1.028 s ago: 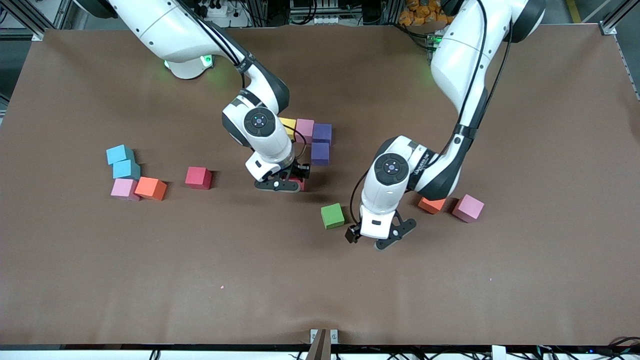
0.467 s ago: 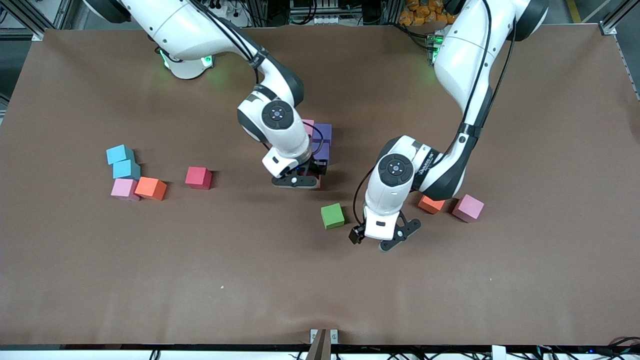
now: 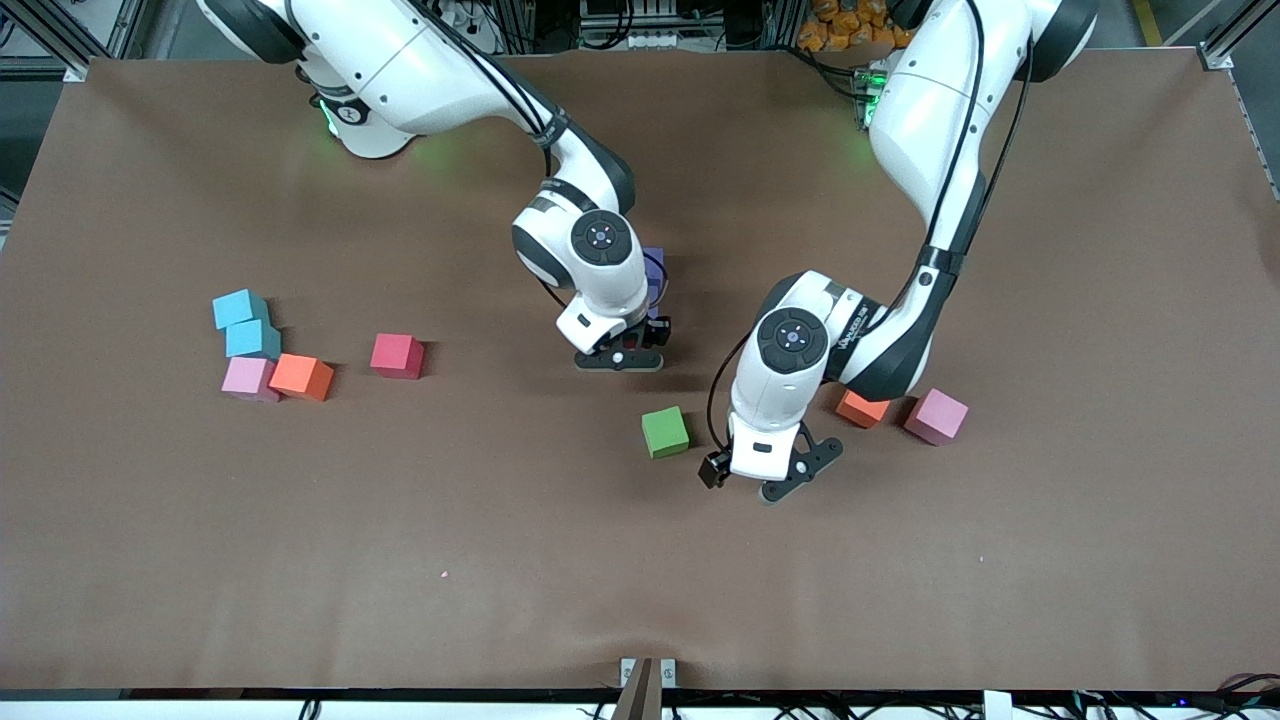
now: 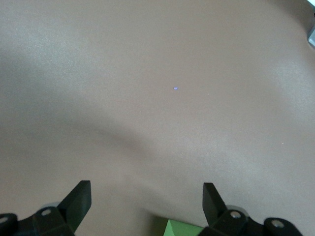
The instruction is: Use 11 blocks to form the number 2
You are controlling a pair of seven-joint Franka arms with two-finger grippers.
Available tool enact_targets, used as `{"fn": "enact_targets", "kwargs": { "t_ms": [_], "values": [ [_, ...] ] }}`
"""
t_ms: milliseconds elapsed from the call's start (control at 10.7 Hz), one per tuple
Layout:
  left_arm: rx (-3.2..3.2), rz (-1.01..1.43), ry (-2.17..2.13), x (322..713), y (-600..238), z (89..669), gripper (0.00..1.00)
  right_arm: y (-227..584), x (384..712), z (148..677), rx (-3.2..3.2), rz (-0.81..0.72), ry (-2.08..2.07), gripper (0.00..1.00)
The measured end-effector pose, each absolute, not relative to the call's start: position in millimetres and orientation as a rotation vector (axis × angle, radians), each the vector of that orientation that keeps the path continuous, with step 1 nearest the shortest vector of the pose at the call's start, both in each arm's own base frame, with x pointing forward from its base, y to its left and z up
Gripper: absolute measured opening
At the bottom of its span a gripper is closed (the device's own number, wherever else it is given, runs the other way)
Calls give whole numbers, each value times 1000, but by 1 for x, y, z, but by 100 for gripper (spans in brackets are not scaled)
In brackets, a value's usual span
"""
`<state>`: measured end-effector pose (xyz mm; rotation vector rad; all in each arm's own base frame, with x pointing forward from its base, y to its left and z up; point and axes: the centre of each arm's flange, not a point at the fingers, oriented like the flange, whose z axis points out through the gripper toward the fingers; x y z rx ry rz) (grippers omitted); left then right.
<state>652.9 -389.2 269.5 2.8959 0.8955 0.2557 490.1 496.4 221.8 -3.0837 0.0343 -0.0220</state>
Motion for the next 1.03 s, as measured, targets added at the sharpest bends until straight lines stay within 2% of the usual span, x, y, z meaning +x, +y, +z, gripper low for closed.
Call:
{"fn": "enact_targets", "kwargs": {
  "t_ms": [841,934,1028],
  "values": [
    [2897,255,896,653,-389,269,100,507,479,211,-3095,-10,9,56],
    [2897,255,896,653,-389,269,100,507,479,211,-3095,-10,10,56],
    [2897,254,896,653,-389,269,100,507,479,210,-3096,-8,10,62]
  ]
}}
